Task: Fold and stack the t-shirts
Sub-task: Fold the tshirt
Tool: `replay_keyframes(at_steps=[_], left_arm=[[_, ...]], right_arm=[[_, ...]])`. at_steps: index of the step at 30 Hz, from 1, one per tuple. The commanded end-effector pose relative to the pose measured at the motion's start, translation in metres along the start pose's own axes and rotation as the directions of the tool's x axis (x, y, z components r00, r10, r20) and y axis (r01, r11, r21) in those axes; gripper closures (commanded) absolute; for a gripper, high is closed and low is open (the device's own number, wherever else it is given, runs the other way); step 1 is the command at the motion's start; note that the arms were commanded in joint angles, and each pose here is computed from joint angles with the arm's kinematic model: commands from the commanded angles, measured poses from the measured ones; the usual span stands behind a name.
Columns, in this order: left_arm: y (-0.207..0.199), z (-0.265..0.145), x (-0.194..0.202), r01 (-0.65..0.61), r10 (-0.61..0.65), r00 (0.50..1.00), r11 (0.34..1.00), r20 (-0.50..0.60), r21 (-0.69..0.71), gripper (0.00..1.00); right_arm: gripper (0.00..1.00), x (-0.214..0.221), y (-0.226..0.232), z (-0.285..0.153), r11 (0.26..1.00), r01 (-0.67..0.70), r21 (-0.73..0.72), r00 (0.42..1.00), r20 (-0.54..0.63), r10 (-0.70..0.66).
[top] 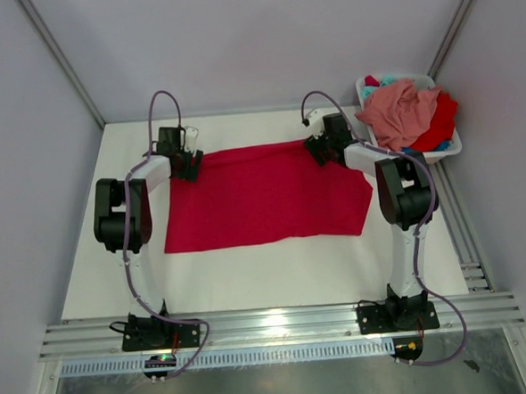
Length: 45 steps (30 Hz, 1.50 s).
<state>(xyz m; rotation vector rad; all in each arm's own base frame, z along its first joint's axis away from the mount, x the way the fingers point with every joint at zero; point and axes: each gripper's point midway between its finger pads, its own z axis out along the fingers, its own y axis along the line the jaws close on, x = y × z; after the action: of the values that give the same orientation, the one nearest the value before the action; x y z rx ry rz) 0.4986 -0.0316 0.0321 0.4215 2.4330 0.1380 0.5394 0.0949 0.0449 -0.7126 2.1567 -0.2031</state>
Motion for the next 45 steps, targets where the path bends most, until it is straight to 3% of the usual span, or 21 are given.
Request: replay_keyframes(at_steps=[1, 9, 23, 45], left_arm=[[0.002, -0.013, -0.031, 0.024, -0.025, 0.996, 1.0, 0.081, 0.012, 0.23], [0.002, -0.019, -0.032, 0.018, -0.019, 0.996, 1.0, 0.084, 0.014, 0.25], [0.001, -0.021, -0.033, 0.022, -0.024, 0.995, 1.0, 0.093, 0.021, 0.29], [-0.002, -0.017, -0.027, 0.012, -0.014, 0.996, 1.0, 0.092, 0.028, 0.31]], right_arm=[[0.22, -0.038, -0.021, -0.004, 0.995, -0.014, 0.1, 0.997, 0.081, 0.006], [0.22, -0.03, -0.042, -0.005, 0.977, 0.001, 0.215, 1.0, 0.014, -0.004], [0.22, 0.001, -0.025, -0.012, 0.991, -0.005, 0.131, 0.986, -0.164, 0.026], [0.21, -0.007, -0.037, 0.005, 0.964, -0.128, 0.234, 0.963, -0.201, 0.177]])
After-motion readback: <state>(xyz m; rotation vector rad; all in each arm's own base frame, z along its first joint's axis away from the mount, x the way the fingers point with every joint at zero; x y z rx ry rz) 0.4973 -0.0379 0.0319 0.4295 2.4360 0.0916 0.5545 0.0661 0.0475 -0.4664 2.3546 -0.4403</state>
